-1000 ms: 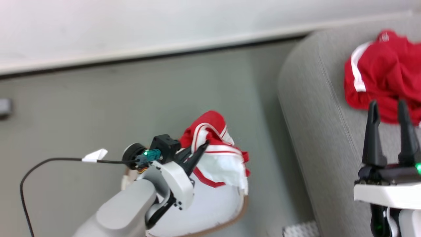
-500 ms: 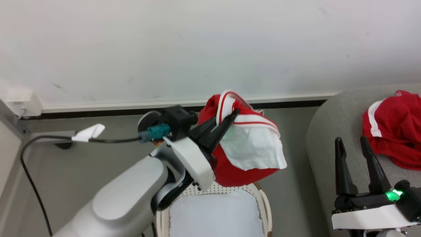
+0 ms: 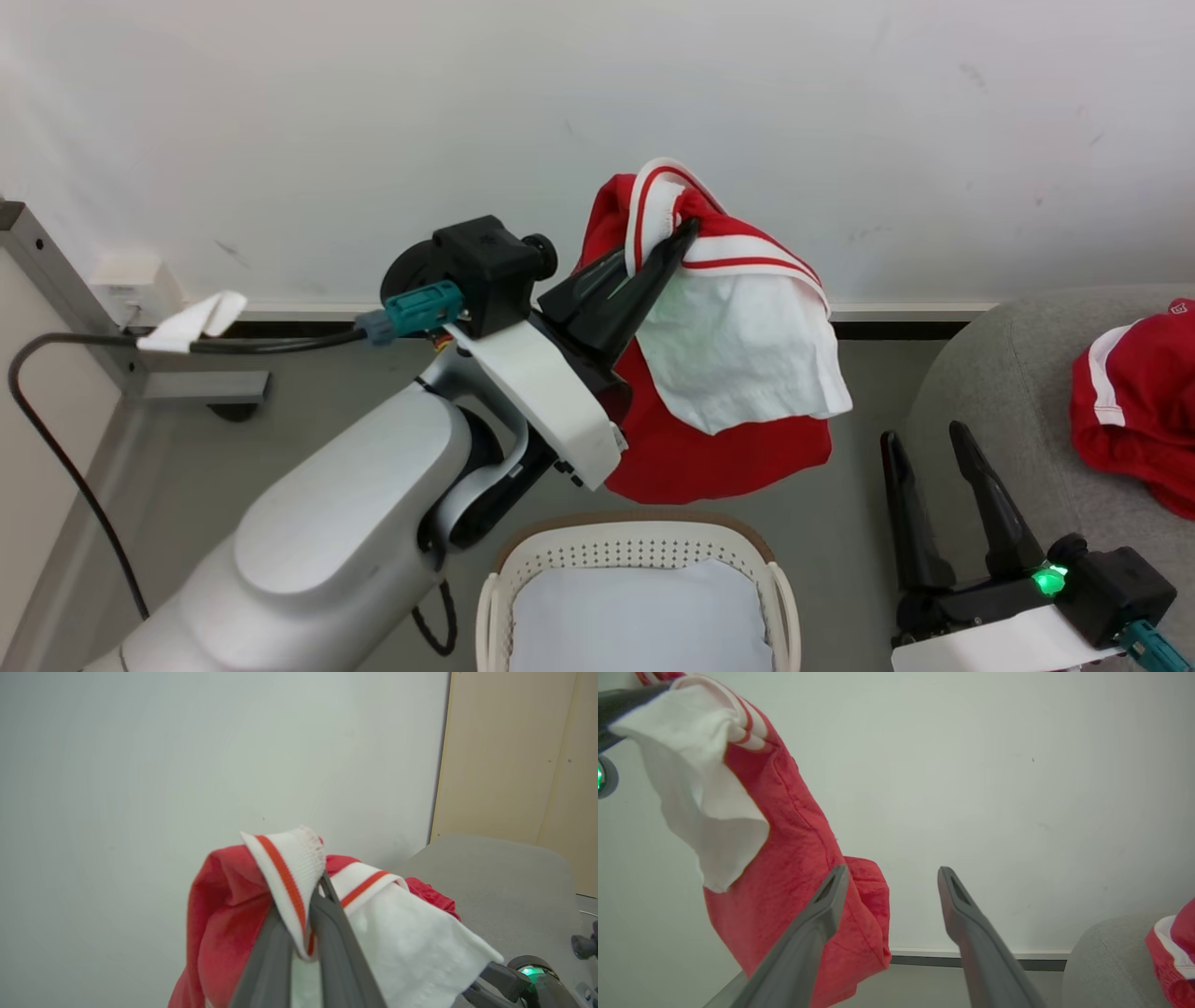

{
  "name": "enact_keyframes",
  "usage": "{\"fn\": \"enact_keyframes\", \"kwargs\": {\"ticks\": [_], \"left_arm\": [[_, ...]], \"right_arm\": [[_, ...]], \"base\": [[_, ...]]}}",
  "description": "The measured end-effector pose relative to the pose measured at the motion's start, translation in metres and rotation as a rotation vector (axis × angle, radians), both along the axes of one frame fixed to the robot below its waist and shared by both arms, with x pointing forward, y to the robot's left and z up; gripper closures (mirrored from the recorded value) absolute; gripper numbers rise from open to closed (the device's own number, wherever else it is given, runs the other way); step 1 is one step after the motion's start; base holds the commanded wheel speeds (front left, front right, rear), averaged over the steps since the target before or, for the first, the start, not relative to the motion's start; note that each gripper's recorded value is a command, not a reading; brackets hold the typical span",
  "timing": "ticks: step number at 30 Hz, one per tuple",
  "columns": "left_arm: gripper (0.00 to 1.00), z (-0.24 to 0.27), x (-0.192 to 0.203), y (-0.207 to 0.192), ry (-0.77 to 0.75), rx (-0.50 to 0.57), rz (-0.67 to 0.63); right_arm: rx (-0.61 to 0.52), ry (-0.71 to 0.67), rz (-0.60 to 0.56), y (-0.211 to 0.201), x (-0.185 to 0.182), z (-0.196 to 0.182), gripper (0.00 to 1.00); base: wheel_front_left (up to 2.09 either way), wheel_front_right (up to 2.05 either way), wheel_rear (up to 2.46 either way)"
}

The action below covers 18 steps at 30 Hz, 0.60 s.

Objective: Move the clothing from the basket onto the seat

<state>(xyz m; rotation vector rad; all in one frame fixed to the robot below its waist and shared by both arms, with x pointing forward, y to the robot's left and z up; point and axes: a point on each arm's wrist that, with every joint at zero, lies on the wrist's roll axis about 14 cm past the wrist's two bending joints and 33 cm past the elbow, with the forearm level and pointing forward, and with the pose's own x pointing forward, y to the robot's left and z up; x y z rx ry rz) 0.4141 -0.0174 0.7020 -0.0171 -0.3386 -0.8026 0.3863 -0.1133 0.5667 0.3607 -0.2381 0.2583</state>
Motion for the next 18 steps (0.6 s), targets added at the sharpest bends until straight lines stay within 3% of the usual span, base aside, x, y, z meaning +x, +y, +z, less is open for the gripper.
{"fn": "enact_keyframes", "kwargs": {"ticks": [9, 18], "left_arm": [[1.00, -0.007, -0.004, 0.006, 0.013, -0.001, 0.018], [1.00, -0.024, -0.022, -0.001, 0.051, 0.020, -0.002]], "right_arm": [[-0.045, 0.017, 0.085, 0.030, -0.004, -0.008, 0.00], [-0.171, 0.050, 0.205, 0.064, 0.007, -0.008, 0.00]], "base": [[0.00, 0.00, 0.00], [0.00, 0.00, 0.00]]}}
